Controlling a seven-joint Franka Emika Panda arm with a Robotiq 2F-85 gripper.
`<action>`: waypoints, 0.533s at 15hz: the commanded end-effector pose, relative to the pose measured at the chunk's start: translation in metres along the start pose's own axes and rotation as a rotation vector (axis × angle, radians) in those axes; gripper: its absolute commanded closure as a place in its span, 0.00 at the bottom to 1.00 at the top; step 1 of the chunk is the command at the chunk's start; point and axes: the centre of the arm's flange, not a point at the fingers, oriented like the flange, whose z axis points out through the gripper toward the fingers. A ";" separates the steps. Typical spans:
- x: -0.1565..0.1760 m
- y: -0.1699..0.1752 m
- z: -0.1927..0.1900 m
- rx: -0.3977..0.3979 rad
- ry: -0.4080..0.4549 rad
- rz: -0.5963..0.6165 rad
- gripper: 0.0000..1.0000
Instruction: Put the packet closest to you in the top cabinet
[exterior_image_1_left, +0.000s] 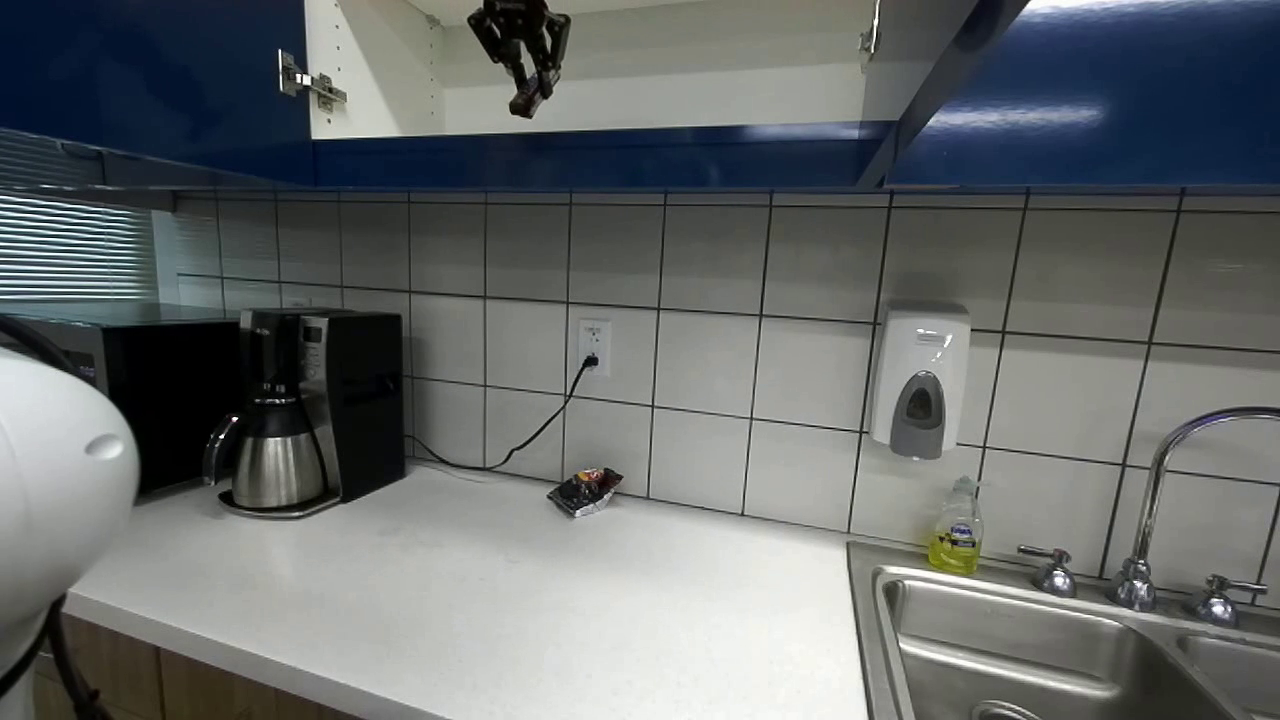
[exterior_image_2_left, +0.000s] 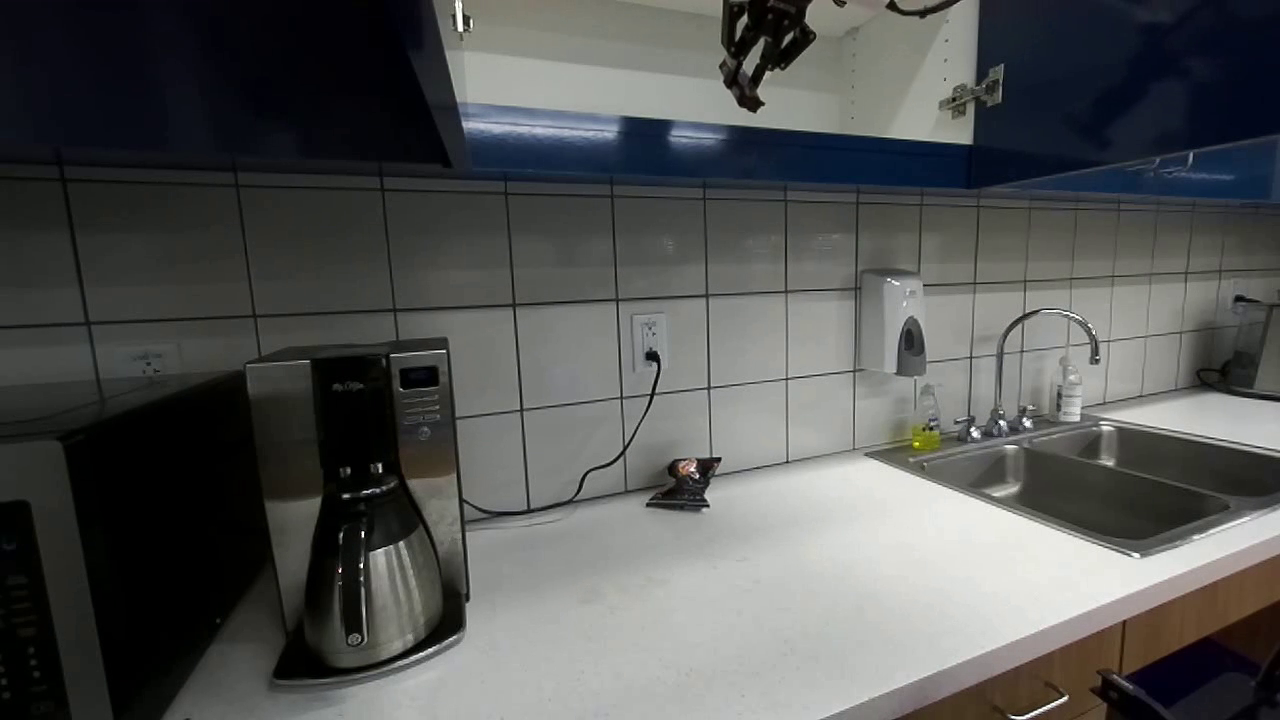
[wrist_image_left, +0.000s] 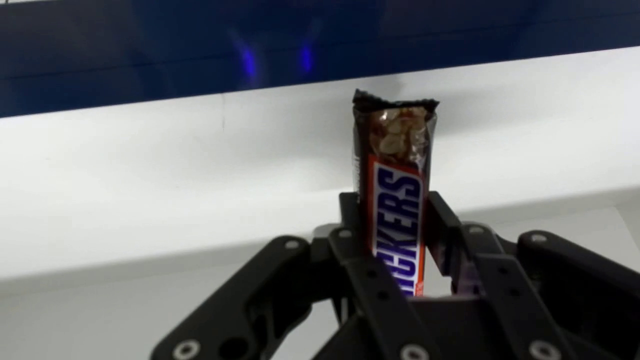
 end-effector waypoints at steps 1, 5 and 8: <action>0.026 -0.002 0.006 -0.013 -0.026 0.028 0.89; 0.035 -0.002 0.018 -0.021 -0.044 0.038 0.89; 0.038 -0.001 0.022 -0.023 -0.054 0.041 0.89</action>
